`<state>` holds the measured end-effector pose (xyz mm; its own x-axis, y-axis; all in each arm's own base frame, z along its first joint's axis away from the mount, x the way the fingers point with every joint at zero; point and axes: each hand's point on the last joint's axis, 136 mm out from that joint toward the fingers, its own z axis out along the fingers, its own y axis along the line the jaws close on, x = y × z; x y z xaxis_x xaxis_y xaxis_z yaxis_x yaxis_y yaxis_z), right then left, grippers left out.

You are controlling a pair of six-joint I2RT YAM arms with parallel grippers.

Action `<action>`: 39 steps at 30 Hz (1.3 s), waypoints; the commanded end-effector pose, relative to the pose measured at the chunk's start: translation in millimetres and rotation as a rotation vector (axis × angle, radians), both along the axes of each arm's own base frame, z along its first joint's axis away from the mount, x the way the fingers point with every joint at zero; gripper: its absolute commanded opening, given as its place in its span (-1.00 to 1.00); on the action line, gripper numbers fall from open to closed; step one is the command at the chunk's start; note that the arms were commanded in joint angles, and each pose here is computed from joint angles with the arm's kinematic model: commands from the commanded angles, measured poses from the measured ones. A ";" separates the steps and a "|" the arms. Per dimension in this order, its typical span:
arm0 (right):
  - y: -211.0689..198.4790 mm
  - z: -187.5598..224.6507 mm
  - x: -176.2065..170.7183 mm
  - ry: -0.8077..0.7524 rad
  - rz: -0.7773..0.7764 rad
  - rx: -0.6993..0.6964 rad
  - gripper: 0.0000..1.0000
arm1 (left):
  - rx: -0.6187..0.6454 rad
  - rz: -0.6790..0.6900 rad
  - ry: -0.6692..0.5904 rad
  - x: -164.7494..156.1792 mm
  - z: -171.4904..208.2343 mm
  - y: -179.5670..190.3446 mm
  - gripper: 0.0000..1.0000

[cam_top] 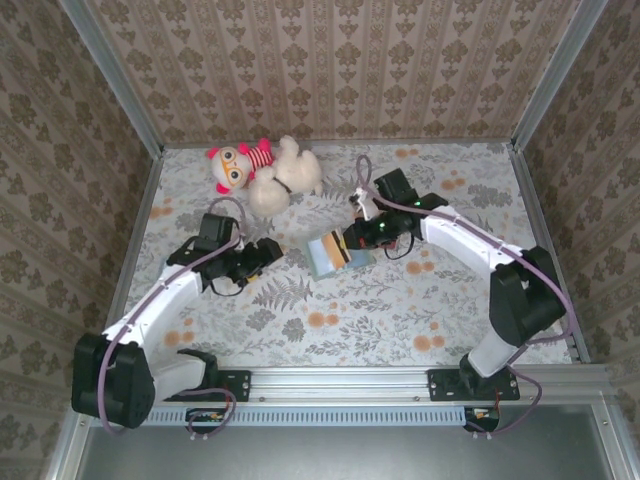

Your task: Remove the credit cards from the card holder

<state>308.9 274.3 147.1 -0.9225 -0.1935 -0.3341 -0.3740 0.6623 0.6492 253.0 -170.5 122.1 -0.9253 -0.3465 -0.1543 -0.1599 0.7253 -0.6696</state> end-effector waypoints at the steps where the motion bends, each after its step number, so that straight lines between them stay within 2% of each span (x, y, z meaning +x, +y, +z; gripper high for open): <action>1: 15.5 -26.7 -6.7 0.068 -0.012 -0.020 -1.00 | -0.041 -0.040 -0.036 5.3 6.7 -19.6 0.45; 4: 26.6 -51.0 -10.1 0.109 -0.014 -0.053 -1.00 | -0.050 -0.083 -0.035 3.7 1.8 -38.9 0.27; 7: 35.9 -68.1 -11.7 0.143 -0.013 -0.071 -1.00 | -0.048 -0.148 -0.003 -2.9 -9.1 -59.5 -0.08; 10: 37.5 -84.5 -11.5 0.174 -0.022 -0.104 -1.00 | 0.016 -0.203 0.060 -10.6 -25.7 -64.6 -0.32; 13: 35.4 -96.1 -12.6 0.198 -0.030 -0.126 -1.00 | 0.064 -0.212 0.121 -14.0 -45.9 -62.8 -0.43; 17: 34.9 -106.0 -15.6 0.217 -0.030 -0.134 -0.91 | 0.056 -0.206 0.164 -13.2 -64.5 -70.2 -0.49; 26: 31.9 -119.4 -27.0 0.265 -0.016 -0.138 -0.69 | 0.124 -0.215 0.238 -18.3 -89.5 -69.4 -0.56; 32: 29.5 -121.9 -32.4 0.281 -0.014 -0.141 -0.62 | 0.157 -0.211 0.275 -25.2 -99.4 -64.1 -0.63; 39: 22.8 -121.8 -38.1 0.283 -0.027 -0.157 -0.41 | 0.187 -0.204 0.304 -30.4 -106.6 -59.8 -0.65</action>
<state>278.8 301.8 24.9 -0.9784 -0.2001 -0.0518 -0.1889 0.7638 0.6172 228.2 -236.7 24.3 -0.9894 -0.1310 0.0628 -0.1445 0.8420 -0.5198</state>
